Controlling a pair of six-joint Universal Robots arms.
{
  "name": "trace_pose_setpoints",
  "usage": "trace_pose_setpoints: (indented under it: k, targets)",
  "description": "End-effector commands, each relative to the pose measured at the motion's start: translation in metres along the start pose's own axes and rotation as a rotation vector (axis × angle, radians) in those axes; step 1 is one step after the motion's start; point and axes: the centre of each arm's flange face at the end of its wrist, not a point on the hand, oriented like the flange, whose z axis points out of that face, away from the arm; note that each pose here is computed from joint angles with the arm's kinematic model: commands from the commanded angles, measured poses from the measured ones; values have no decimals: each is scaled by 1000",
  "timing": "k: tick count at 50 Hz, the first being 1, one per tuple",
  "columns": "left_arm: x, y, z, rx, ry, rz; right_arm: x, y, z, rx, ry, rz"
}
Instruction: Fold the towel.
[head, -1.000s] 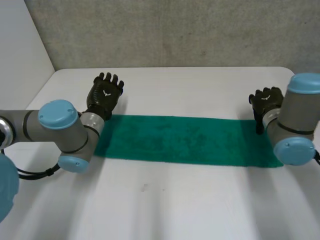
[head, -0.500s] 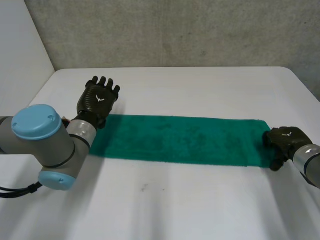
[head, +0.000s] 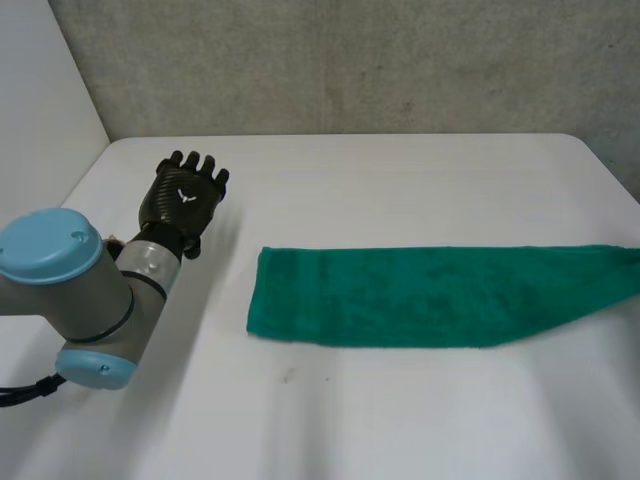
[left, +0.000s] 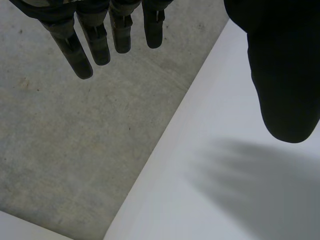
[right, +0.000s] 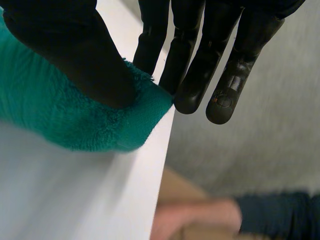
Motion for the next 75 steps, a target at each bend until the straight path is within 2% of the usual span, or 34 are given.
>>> trace_pose_setpoints:
  k: [1, 4, 6, 8, 12, 17, 22, 26, 28, 31, 33, 34, 39, 45, 49, 53, 54, 58, 60, 65, 69, 75]
  targets:
    - [-4, -4, -8, -4, -10, -41, -75, -103, -43, 322, -202, -5]
    - [-8, -6, -12, -8, -24, -70, -124, -145, -80, 486, -354, -5]
    - [-11, -7, -13, -11, -36, -86, -155, -158, -100, 551, -452, -14]
    - [-15, -8, -16, -14, -48, -114, -204, -168, -130, 627, -608, -40]
    - [-17, -11, -20, -15, -57, -147, -270, -163, -174, 687, -818, -95]
    - [-15, -10, -23, -22, -48, -159, -317, -131, -185, 610, -934, -140]
    - [-13, -9, -24, -26, -41, -161, -315, -119, -172, 500, -853, -140]
    - [-12, -9, -24, -26, -39, -159, -283, -110, -142, 354, -668, -108]
    - [-11, -9, -24, -24, -35, -159, -250, -105, -126, 291, -593, -61]
    - [-9, -9, -23, -23, -32, -160, -222, -90, -120, 238, -584, 1]
    - [-9, -9, -23, -24, -30, -160, -219, -85, -119, 221, -590, 12]
    - [-8, -10, -23, -20, -30, -160, -212, -64, -115, 158, -608, 29]
    - [-6, -10, -24, -23, -24, -162, -197, -31, -103, 52, -591, 64]
    - [-4, -12, -26, -20, -19, -162, -187, -21, -89, 45, -563, 84]
    - [-4, -14, -27, -16, -20, -162, -182, -36, -80, 104, -526, 102]
    - [-5, -15, -28, -13, -20, -160, -180, -71, -82, 213, -508, 146]
    - [-6, -16, -28, -11, -23, -160, -184, -94, -92, 284, -525, 163]
    - [-11, -20, -28, 0, -36, -157, -205, -138, -123, 408, -608, 175]
    - [-12, -22, -28, 7, -40, -157, -214, -148, -136, 432, -648, 165]
    - [-14, -26, -27, 17, -44, -163, -275, -146, -174, 448, -829, 94]
    - [-9, -41, -31, 48, -20, -245, -317, -133, -203, 433, -946, 35]
    - [-7, -52, -32, 36, -9, -310, -318, -127, -195, 369, -939, 38]
